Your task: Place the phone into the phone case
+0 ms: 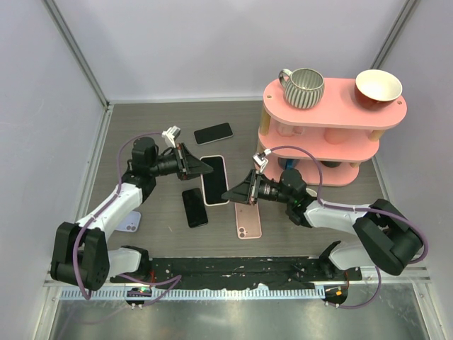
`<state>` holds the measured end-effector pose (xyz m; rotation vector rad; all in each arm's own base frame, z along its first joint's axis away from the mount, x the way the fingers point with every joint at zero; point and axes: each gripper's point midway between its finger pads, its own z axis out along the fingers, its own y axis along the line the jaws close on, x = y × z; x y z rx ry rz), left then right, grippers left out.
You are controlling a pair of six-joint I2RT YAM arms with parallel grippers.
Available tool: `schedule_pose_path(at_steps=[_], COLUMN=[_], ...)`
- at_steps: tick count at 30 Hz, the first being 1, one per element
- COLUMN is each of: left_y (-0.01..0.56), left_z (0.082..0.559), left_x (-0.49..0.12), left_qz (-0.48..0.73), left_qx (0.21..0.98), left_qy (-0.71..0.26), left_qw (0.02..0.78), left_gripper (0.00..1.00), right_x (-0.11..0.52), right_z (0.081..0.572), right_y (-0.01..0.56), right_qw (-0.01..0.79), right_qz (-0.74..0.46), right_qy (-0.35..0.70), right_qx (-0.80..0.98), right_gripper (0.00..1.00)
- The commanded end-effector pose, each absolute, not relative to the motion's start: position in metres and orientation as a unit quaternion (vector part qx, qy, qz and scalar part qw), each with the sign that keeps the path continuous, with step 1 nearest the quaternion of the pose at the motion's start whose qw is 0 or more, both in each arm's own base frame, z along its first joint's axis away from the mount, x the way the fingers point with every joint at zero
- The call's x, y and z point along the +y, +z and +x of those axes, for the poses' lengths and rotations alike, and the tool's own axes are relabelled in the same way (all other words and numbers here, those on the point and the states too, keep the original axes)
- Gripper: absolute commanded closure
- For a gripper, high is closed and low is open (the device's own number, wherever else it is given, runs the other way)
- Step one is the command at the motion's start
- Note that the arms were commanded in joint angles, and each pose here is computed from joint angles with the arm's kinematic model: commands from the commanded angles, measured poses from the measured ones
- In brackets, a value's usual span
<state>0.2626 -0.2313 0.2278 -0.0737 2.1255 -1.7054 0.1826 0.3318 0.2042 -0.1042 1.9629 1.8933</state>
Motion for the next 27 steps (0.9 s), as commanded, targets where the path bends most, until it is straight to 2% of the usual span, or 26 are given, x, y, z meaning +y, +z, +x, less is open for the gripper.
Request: schedule_pose_path(at_steps=[1, 2, 4, 5, 7, 10, 12, 15, 16, 17, 18, 20, 21, 23, 24, 26, 27], left_y=[0.239, 0.243, 0.247, 0.252, 0.255, 0.258, 0.256, 0.252, 0.252, 0.251, 0.251, 0.25, 0.25, 0.253, 0.251, 0.251, 0.245], left_z=[0.264, 0.263, 0.257, 0.253, 0.248, 0.239, 0.234, 0.231, 0.232, 0.231, 0.233, 0.234, 0.238, 0.24, 0.239, 0.235, 0.236], left_x=[-0.233, -0.234, -0.236, -0.237, -0.237, -0.239, -0.24, -0.24, -0.24, -0.24, -0.239, -0.237, -0.235, -0.232, -0.231, -0.23, -0.226], left_qz=[0.004, 0.005, 0.014, 0.021, 0.023, 0.029, 0.034, 0.032, 0.032, 0.031, 0.03, 0.038, 0.035, 0.053, 0.055, 0.068, 0.105], left_qx=[0.757, 0.753, 0.748, 0.745, 0.742, 0.738, 0.736, 0.737, 0.738, 0.74, 0.743, 0.755, 0.761, 0.77, 0.775, 0.788, 0.792], left_qy=[-0.609, -0.614, -0.624, -0.627, -0.631, -0.639, -0.643, -0.643, -0.643, -0.641, -0.636, -0.617, -0.605, -0.586, -0.58, -0.565, -0.545], left_qw=[0.235, 0.234, 0.225, 0.228, 0.224, 0.217, 0.211, 0.205, 0.205, 0.203, 0.209, 0.22, 0.231, 0.249, 0.246, 0.236, 0.255], left_gripper=[1.0, 1.0, 1.0, 1.0, 1.0, 1.0, 1.0, 1.0, 1.0, 0.99, 0.86, 0.68, 0.54, 0.44, 0.35, 0.29, 0.27], right_x=[0.332, 0.332, 0.334, 0.334, 0.334, 0.337, 0.339, 0.339, 0.339, 0.34, 0.34, 0.34, 0.338, 0.337, 0.335, 0.332, 0.329], right_z=[0.182, 0.184, 0.187, 0.19, 0.194, 0.201, 0.206, 0.213, 0.214, 0.214, 0.212, 0.206, 0.204, 0.197, 0.191, 0.18, 0.175], right_y=[0.235, 0.235, 0.238, 0.238, 0.239, 0.242, 0.242, 0.239, 0.238, 0.237, 0.238, 0.238, 0.236, 0.232, 0.225, 0.22, 0.202], right_qw=[0.245, 0.248, 0.256, 0.262, 0.272, 0.282, 0.287, 0.289, 0.288, 0.287, 0.286, 0.281, 0.284, 0.281, 0.267, 0.264, 0.241], right_qz=[-0.066, -0.065, -0.068, -0.065, -0.069, -0.069, -0.067, -0.056, -0.055, -0.057, -0.061, -0.076, -0.086, -0.115, -0.125, -0.17, -0.17], right_qy=[0.704, 0.703, 0.699, 0.695, 0.686, 0.677, 0.674, 0.672, 0.672, 0.673, 0.676, 0.678, 0.671, 0.663, 0.654, 0.642, 0.62], right_qx=[0.664, 0.664, 0.664, 0.666, 0.671, 0.676, 0.678, 0.68, 0.68, 0.679, 0.676, 0.675, 0.679, 0.684, 0.696, 0.7, 0.727], right_gripper=[0.93, 0.89, 0.75, 0.64, 0.55, 0.53, 0.55, 0.78, 0.92, 0.97, 0.99, 0.99, 0.99, 0.99, 0.99, 0.99, 0.99])
